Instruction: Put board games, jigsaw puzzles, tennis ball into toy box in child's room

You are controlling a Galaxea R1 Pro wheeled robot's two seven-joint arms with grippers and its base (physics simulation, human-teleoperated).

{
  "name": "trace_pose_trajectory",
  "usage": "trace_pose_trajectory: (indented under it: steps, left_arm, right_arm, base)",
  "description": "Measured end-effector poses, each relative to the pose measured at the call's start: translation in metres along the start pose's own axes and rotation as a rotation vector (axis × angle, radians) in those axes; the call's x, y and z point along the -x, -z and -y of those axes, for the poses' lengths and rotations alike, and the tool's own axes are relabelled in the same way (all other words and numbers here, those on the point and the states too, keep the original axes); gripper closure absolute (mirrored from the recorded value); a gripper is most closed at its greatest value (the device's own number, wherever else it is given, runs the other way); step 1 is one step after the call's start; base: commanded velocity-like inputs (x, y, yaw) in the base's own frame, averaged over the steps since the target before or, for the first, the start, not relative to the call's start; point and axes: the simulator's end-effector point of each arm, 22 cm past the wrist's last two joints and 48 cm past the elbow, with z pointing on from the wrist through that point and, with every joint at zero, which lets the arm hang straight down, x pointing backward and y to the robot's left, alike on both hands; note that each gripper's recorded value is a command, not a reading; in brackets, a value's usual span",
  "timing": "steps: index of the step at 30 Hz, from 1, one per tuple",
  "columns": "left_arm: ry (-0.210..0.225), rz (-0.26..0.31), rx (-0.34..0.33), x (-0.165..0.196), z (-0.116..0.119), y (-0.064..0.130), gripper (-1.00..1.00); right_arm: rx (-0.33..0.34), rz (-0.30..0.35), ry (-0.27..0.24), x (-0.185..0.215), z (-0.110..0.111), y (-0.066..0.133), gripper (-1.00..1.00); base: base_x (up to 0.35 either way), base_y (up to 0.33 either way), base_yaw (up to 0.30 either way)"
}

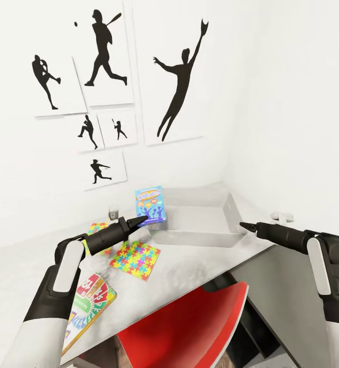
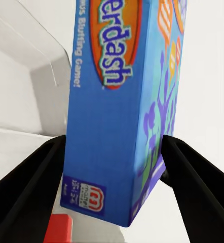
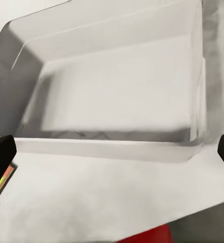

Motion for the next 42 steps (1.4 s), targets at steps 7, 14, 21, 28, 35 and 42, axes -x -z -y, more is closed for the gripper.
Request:
trace_pose_trajectory:
  steps: [7, 14, 21, 28, 35, 42]
  left_arm:
    - [-0.011, 0.020, -0.027, 0.010, 0.012, 0.001, 1.00]
    - [-0.015, 0.026, -0.034, 0.013, 0.015, 0.001, 1.00]
    - [-0.017, 0.027, -0.034, 0.014, 0.016, 0.001, 1.00]
    - [-0.018, 0.028, -0.034, 0.015, 0.016, 0.001, 1.00]
    - [-0.018, 0.028, -0.033, 0.015, 0.016, 0.001, 1.00]
    - [-0.014, 0.028, -0.037, 0.015, 0.017, 0.001, 1.00]
  right_arm:
    - [-0.003, 0.008, 0.003, 0.001, 0.000, 0.003, -1.00]
    - [-0.003, 0.010, 0.004, 0.001, 0.000, 0.004, -1.00]
    - [-0.003, 0.011, 0.004, 0.001, 0.000, 0.004, -1.00]
    - [-0.003, 0.012, 0.004, 0.002, 0.000, 0.005, -1.00]
    - [-0.003, 0.013, 0.004, 0.002, 0.000, 0.005, -1.00]
    - [-0.003, 0.014, 0.004, 0.002, 0.000, 0.005, -1.00]
  base:
    - [0.000, 0.000, -0.223]
    - [0.000, 0.000, -0.263]
    - [0.000, 0.000, -0.274]
    - [0.000, 0.000, -0.278]
    - [0.000, 0.000, -0.279]
    - [0.000, 0.000, -0.163]
